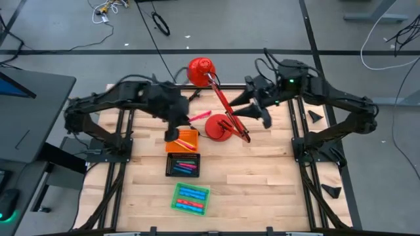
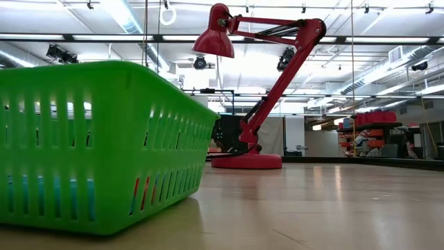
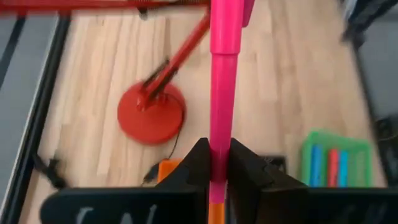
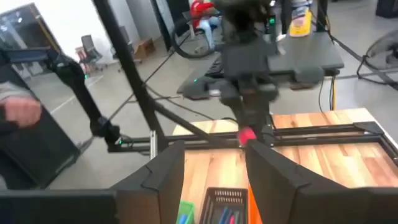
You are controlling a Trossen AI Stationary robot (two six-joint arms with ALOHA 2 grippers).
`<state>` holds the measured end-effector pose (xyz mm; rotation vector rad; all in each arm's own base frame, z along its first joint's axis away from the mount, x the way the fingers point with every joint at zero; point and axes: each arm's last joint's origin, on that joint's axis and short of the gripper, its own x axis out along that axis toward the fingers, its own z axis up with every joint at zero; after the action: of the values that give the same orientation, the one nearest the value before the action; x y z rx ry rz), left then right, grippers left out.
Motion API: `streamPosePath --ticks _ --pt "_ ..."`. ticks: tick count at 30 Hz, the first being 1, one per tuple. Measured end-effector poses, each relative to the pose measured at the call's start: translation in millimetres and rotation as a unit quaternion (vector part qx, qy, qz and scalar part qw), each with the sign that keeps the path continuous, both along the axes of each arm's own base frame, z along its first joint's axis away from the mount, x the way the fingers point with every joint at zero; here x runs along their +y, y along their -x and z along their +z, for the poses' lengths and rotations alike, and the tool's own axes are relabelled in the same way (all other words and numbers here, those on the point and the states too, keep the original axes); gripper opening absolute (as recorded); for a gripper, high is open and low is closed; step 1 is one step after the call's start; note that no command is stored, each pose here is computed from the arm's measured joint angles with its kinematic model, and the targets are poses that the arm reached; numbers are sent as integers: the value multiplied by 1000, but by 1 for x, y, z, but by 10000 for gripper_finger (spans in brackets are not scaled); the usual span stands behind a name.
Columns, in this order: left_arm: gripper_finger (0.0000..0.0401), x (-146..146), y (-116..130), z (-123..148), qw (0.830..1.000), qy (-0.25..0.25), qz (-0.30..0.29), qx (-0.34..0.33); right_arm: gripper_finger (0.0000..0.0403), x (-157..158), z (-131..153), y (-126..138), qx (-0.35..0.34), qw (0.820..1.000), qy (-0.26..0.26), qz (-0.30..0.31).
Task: Pick & Place Markers
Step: Put the pink pen into the orange bin
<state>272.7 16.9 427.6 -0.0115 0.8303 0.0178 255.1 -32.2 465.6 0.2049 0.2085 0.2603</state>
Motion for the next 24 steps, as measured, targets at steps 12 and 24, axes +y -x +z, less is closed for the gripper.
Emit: streamPosePath --ticks 12,24 --pt "35 4 -31 -56 974 -51 -27 218 169 16 21 92 -47 997 59 -16" --pt "35 9 -30 -62 961 -93 -21 258 169 24 -34 148 -121 991 -3 -49"
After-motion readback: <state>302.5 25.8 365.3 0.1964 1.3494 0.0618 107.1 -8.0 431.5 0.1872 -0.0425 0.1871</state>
